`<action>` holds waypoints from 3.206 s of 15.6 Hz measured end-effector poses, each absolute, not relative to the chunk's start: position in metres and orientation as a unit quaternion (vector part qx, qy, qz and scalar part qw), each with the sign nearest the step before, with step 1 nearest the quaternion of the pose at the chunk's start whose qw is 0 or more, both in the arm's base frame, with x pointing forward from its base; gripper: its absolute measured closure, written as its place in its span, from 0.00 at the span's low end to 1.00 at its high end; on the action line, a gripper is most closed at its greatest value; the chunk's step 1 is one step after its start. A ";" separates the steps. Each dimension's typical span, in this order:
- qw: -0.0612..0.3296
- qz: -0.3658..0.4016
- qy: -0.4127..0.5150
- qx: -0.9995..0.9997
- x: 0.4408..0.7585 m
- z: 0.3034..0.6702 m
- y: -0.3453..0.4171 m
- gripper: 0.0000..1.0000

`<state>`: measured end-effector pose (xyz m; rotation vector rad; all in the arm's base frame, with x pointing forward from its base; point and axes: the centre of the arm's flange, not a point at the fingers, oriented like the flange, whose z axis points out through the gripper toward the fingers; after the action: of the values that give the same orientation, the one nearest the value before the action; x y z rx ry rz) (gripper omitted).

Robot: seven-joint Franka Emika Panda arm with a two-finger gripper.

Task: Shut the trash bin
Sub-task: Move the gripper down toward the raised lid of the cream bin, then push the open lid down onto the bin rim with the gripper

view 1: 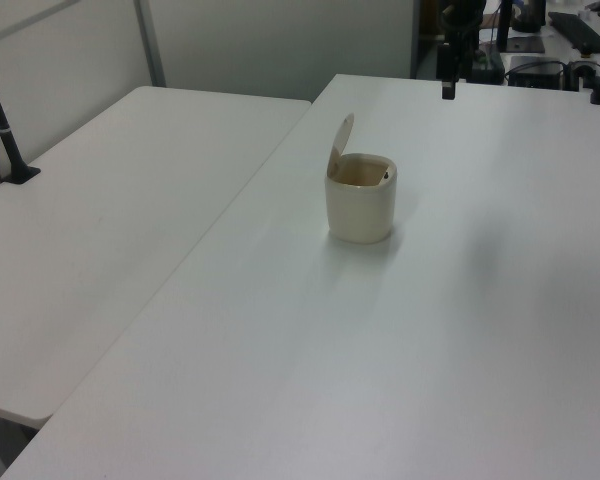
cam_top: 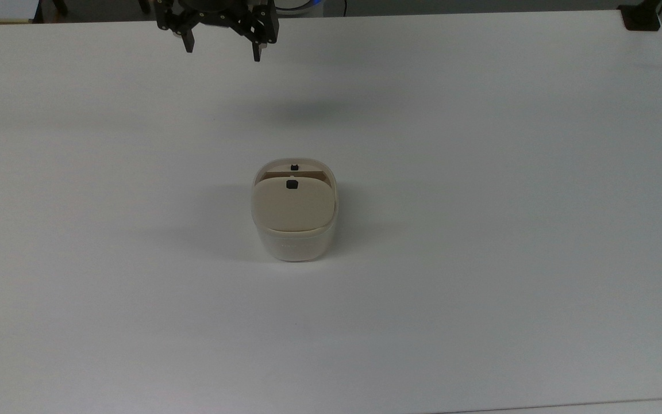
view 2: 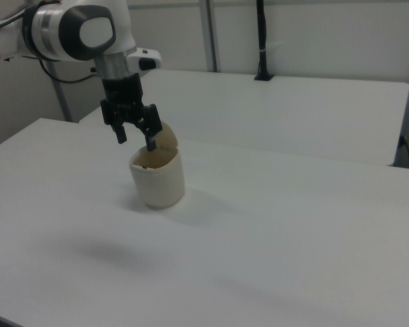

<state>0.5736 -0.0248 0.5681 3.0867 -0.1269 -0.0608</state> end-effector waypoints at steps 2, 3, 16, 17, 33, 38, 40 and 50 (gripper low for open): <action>0.026 -0.018 -0.041 0.999 0.574 0.568 -0.025 0.00; 0.026 -0.018 -0.041 0.999 0.574 0.568 -0.025 0.00; -0.008 0.062 0.016 0.998 0.606 0.562 -0.015 0.56; -0.014 0.083 0.015 0.996 0.614 0.560 -0.013 0.67; -0.056 0.221 0.019 0.973 0.697 0.528 0.044 0.99; -0.053 0.136 0.074 0.987 0.685 0.506 0.045 0.99; -0.053 0.115 0.084 0.988 0.681 0.500 0.046 0.99; -0.051 0.063 0.103 0.991 0.680 0.443 0.046 0.99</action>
<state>0.6802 0.0458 0.4431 3.2205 0.3351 0.2036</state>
